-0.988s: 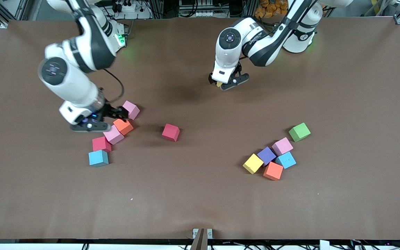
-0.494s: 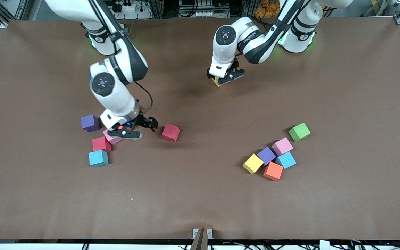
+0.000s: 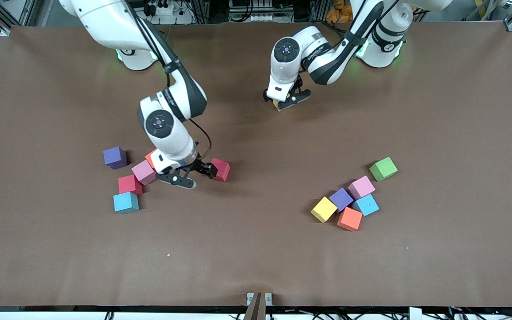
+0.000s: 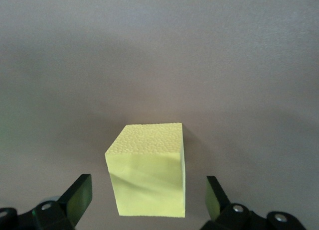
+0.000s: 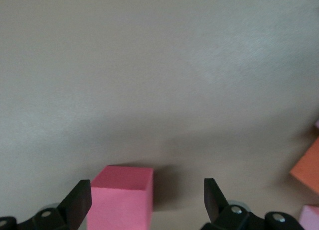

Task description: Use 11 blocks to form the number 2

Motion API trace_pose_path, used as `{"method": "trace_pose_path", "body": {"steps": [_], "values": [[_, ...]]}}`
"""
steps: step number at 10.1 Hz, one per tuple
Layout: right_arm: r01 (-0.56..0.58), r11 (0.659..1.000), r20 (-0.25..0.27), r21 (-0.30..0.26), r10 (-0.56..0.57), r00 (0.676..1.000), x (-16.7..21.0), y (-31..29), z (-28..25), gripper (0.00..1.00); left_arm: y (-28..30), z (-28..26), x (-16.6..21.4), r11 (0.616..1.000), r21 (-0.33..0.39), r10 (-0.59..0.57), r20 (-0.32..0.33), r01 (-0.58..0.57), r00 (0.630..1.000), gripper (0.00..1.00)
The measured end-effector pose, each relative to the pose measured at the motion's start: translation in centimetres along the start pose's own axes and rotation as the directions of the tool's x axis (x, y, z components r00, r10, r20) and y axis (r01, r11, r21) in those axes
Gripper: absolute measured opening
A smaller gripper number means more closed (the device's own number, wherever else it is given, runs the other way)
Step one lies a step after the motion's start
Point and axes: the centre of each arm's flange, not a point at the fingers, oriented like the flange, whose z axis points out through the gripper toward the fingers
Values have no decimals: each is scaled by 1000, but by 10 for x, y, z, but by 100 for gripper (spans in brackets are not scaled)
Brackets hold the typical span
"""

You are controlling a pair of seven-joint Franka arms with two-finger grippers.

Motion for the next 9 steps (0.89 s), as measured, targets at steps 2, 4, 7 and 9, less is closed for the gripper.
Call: {"method": "trace_pose_path", "body": {"steps": [2,4,7,9], "values": [[-7,1000,1,0,7,1000,-10,-19,11,100,1,12,1,1000,1,-5,14,5,1000,100],[-7,1000,8,-8,7,1000,-19,-28,21,100,2,24,2,1000,0,-11,29,11,1000,100],[18,1000,6,-21,-18,1000,-32,-34,44,100,3,30,-2,1000,3,-4,34,3,999,69],[18,1000,-3,-21,-18,1000,-34,-34,59,100,9,28,-17,1000,-5,30,29,-30,999,58]]}}
